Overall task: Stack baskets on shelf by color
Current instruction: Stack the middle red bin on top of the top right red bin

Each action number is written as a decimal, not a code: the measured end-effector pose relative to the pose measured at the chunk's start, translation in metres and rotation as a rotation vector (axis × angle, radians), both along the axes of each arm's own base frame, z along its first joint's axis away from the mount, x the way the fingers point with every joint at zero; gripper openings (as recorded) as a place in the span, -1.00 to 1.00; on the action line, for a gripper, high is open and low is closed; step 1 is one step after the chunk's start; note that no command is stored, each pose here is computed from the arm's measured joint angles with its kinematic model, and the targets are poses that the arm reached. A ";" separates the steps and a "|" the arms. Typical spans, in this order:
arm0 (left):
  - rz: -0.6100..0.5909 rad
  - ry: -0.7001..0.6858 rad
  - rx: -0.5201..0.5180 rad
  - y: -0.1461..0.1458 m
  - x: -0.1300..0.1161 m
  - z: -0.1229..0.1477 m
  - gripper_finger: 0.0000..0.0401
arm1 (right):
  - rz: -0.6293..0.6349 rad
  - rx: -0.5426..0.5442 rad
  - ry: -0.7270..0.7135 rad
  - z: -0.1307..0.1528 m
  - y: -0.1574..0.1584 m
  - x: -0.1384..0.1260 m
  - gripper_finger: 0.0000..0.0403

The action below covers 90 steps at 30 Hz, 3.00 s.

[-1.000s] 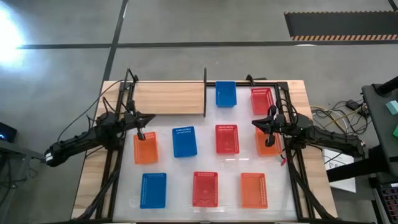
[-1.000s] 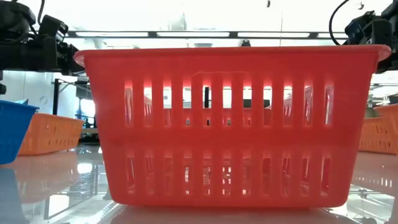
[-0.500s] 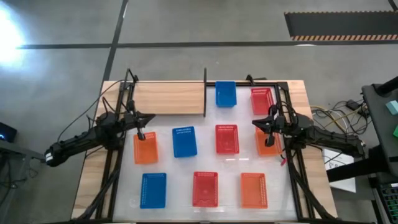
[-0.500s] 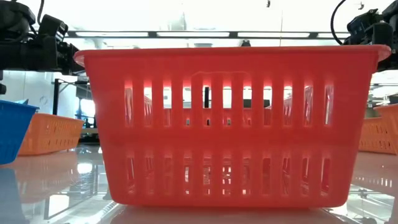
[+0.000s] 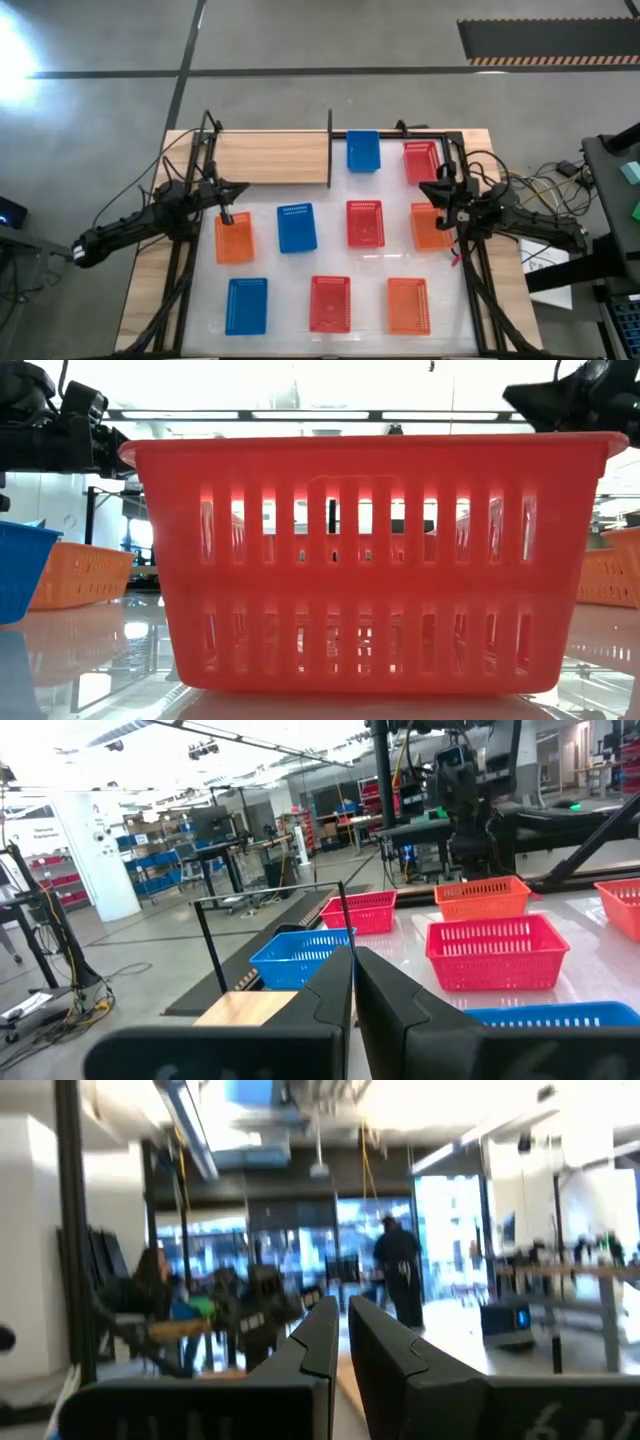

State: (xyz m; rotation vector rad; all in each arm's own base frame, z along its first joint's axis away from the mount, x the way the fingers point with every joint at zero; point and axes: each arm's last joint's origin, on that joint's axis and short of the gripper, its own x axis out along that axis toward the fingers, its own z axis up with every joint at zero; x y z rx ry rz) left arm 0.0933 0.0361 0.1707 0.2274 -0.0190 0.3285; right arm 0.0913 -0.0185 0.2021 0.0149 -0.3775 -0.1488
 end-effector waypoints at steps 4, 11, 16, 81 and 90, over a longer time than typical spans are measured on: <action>0.000 0.000 0.000 0.000 0.000 0.000 -1.00 | -0.004 -0.002 0.036 0.002 -0.001 0.004 -0.89; 0.000 -0.009 0.002 0.000 0.000 0.001 -1.00 | -0.027 0.038 0.186 0.017 -0.005 0.021 -0.89; 0.000 -0.032 0.011 0.000 0.000 0.003 -1.00 | -0.051 0.096 0.396 0.025 -0.012 0.049 -0.89; -0.017 -0.060 -0.034 0.000 0.001 0.005 -1.00 | -0.091 0.014 1.893 -0.010 0.112 0.251 -0.95; -0.017 -0.058 -0.036 0.000 0.002 0.005 -1.00 | -0.272 -0.171 1.914 0.067 0.086 0.193 -0.96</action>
